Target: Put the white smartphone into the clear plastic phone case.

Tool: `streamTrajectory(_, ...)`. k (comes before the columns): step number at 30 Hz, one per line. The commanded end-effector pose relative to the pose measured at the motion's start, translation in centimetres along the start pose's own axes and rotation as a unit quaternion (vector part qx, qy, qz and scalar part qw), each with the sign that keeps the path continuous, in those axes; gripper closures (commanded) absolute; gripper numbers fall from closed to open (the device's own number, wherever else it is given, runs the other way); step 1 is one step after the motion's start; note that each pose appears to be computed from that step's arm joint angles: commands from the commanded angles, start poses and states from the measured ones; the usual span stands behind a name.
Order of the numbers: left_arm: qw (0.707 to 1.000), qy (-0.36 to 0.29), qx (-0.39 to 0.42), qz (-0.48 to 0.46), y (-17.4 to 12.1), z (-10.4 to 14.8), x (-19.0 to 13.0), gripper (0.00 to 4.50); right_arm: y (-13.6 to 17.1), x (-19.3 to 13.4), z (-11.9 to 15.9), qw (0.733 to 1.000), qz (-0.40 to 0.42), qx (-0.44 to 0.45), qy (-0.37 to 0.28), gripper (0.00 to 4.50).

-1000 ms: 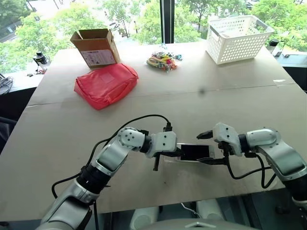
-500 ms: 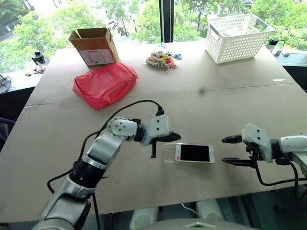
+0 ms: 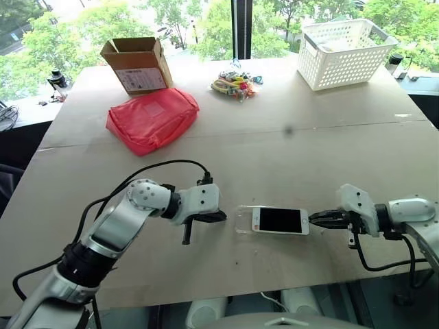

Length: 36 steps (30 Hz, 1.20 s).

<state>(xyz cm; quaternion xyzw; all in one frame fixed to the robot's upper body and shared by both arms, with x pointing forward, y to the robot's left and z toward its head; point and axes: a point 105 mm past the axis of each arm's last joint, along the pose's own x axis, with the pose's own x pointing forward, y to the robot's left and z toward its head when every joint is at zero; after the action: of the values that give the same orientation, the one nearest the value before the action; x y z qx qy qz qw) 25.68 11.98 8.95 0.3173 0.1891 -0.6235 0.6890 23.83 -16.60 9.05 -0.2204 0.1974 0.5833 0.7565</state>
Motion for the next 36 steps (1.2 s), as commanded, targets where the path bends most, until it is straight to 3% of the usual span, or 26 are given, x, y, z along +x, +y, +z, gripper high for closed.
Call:
streamTrajectory(1,1.000,-0.015,0.012,-0.003,0.0,1.2,0.4,4.50,0.3,0.2,1.2,1.000,0.005,-0.019,-0.016,4.49)
streamTrajectory(24,1.000,0.001,0.014,-0.006,0.4,0.0,1.5,4.50,1.2,4.6,4.3,0.996,0.040,-0.038,-0.067,4.49)
streamTrajectory(29,1.000,-0.002,0.019,0.001,0.8,0.2,1.5,4.50,0.5,4.3,4.6,0.996,0.027,-0.040,-0.069,4.49)
streamTrajectory(36,0.996,-0.027,0.031,0.076,3.7,0.9,1.6,4.50,-2.2,3.7,5.0,0.995,-0.024,-0.048,-0.083,4.49)
